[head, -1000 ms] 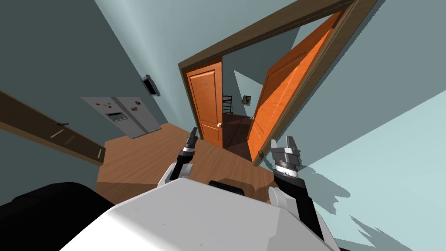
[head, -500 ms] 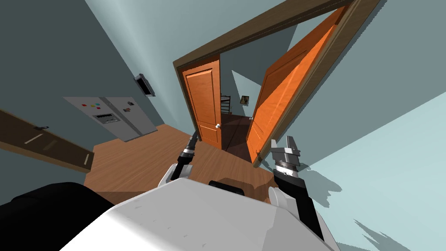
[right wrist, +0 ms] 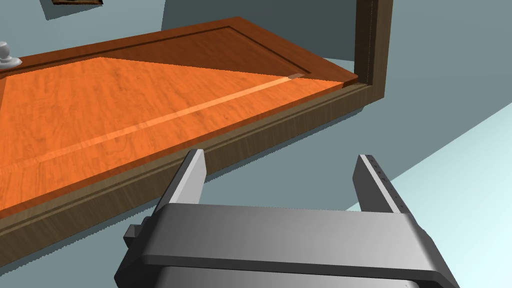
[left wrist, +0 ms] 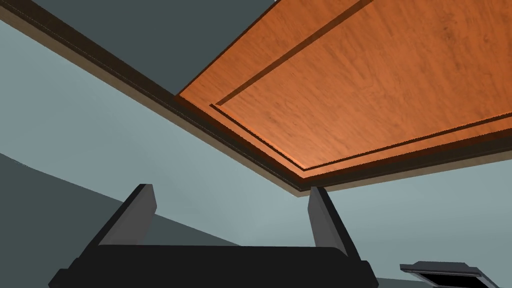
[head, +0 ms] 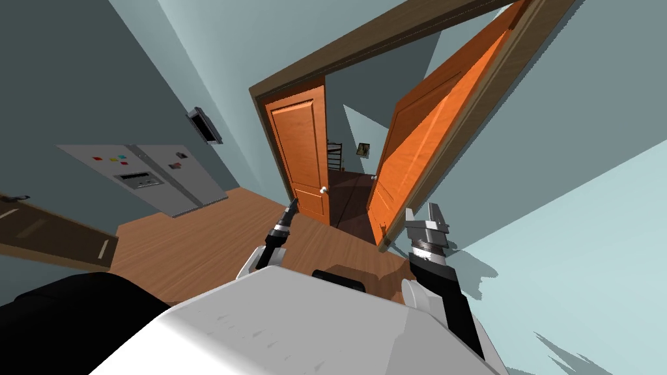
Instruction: Push the door open
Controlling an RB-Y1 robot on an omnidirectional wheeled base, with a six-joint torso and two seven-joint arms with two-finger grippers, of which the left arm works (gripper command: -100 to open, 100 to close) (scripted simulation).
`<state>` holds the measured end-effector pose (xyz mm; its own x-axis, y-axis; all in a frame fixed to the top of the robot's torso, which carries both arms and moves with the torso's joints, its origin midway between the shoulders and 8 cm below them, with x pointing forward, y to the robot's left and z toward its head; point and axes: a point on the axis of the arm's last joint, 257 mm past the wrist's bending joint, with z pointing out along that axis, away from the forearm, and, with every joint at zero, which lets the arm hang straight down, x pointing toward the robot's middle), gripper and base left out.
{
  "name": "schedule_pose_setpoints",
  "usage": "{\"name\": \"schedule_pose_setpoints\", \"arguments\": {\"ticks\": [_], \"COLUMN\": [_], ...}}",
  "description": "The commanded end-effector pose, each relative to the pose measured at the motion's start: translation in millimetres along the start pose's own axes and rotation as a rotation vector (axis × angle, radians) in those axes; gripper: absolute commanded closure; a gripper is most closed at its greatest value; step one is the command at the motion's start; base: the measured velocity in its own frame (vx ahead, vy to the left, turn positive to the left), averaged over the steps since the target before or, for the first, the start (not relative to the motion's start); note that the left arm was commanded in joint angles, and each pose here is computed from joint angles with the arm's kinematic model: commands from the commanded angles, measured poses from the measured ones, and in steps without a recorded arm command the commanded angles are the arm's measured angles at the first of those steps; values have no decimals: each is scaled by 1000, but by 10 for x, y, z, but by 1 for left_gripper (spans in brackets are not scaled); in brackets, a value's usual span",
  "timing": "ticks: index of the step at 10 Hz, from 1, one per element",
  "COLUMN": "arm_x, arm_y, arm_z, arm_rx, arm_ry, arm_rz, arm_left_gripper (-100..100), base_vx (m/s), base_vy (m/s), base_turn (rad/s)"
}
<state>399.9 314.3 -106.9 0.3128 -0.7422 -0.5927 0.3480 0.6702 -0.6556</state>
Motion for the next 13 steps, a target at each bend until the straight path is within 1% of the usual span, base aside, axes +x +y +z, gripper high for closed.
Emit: {"name": "schedule_pose_setpoints", "arguments": {"ticks": [1,7,13], "arm_x": [49,185,321], "arm_y": [107,521,916], "arm_z": [-44,-235,-472], "arm_rx": [-12,-59,-103], "arm_ry": [14,70,134], "arm_rz": [51,227,389], "arm_left_gripper": [-100,-100,-100], "base_vx": [92,94,96], "base_vy": [38,31,36], "base_turn": [-60,-68,-67]}}
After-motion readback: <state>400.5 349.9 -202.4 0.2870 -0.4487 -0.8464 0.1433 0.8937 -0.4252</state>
